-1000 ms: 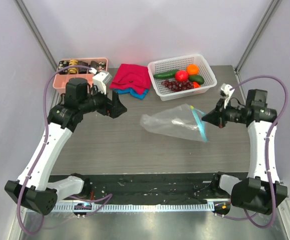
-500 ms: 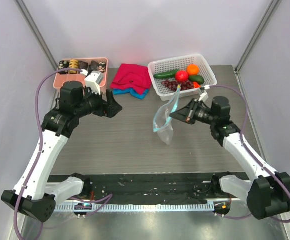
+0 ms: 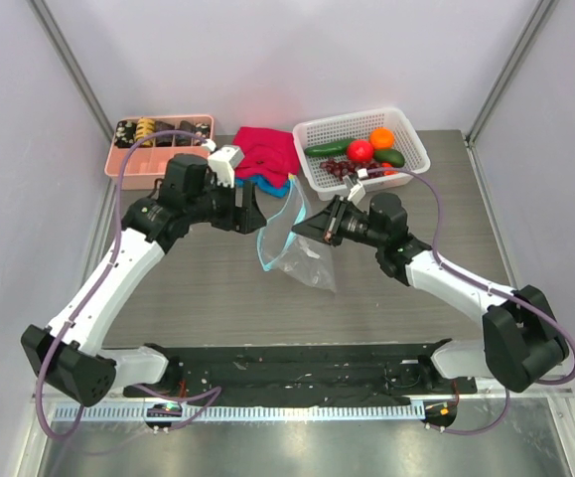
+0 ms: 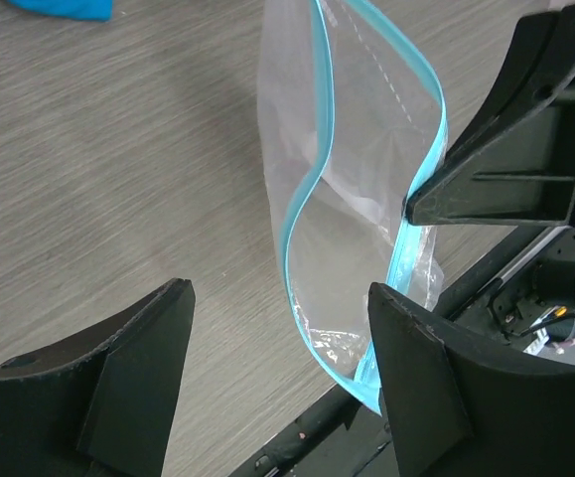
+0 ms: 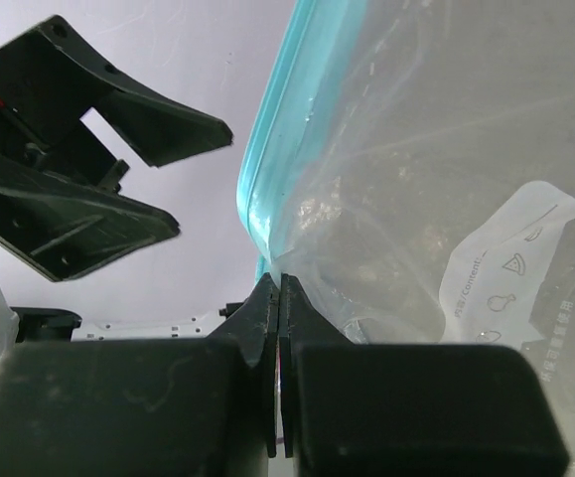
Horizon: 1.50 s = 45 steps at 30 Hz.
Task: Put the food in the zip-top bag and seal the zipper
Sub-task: Open the zipper of the food storage bag.
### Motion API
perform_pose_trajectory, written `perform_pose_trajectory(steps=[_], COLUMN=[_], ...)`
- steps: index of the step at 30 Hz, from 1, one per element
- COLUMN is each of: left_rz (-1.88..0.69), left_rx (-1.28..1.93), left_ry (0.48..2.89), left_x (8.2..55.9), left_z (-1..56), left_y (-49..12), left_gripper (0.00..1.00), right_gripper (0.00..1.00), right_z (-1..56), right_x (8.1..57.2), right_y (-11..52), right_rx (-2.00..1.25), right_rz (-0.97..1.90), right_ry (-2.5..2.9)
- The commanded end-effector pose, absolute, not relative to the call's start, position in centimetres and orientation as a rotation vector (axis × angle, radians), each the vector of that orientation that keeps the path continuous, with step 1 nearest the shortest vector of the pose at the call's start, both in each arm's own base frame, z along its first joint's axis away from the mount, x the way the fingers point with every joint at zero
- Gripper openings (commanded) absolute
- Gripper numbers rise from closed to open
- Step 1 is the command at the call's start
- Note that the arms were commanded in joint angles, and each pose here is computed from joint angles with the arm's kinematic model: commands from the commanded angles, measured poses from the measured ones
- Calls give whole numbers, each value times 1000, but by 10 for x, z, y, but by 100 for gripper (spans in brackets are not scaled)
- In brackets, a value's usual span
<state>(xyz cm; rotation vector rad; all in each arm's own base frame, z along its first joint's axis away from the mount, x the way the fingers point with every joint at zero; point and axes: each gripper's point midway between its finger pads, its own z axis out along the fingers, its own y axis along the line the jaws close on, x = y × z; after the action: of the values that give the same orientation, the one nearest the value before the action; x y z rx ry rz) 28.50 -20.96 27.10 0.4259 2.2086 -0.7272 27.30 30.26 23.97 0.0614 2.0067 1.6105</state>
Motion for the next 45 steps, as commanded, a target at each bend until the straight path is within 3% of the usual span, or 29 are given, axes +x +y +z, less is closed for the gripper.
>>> perform_pose_trajectory(steps=[1,9,17,24,25,27,29,32,40,42,43,44,45], left_rz=[-689,-447,-419,-455,-461,-455,-466,-548,-638,-630,-622,-614,-601], left_rx=[502,492,483,563,569,568,548,423,228,224,219,220,221], left_ry=[2150,2149,2103,2205,2216,2220,2220,2221,2176,2193,2200,2202,2204], left_x=[287,315,316,315,315,318,319,328,336,336,337,338,340], left_z=[281,272,289,256,253,251,255,271,304,298,295,294,293], left_y=[-223,-209,-199,-212,-213,-214,-213,-195,-138,-138,-137,-137,-137], left_gripper=[75,68,63,59,57,43,21,0,0,0,0,0,0], right_gripper=[1,1,1,1,1,1,1,1,1,14,26,49,57], right_z=[289,306,289,291,292,292,285,268,223,220,230,234,231], right_x=[281,269,261,255,253,252,251,250,287,296,301,302,311], right_y=[316,332,332,334,335,335,334,328,289,288,290,291,289], right_rx=[-16,-80,-100,-123,-130,-143,-154,-195,-221,-303,-340,-370,-401], right_rz=[1653,1721,1713,1730,1734,1733,1710,1643,1425,1400,1400,1404,1372], right_ry=[1826,1804,1848,1836,1835,1835,1859,1911,2021,2036,2026,2022,2018])
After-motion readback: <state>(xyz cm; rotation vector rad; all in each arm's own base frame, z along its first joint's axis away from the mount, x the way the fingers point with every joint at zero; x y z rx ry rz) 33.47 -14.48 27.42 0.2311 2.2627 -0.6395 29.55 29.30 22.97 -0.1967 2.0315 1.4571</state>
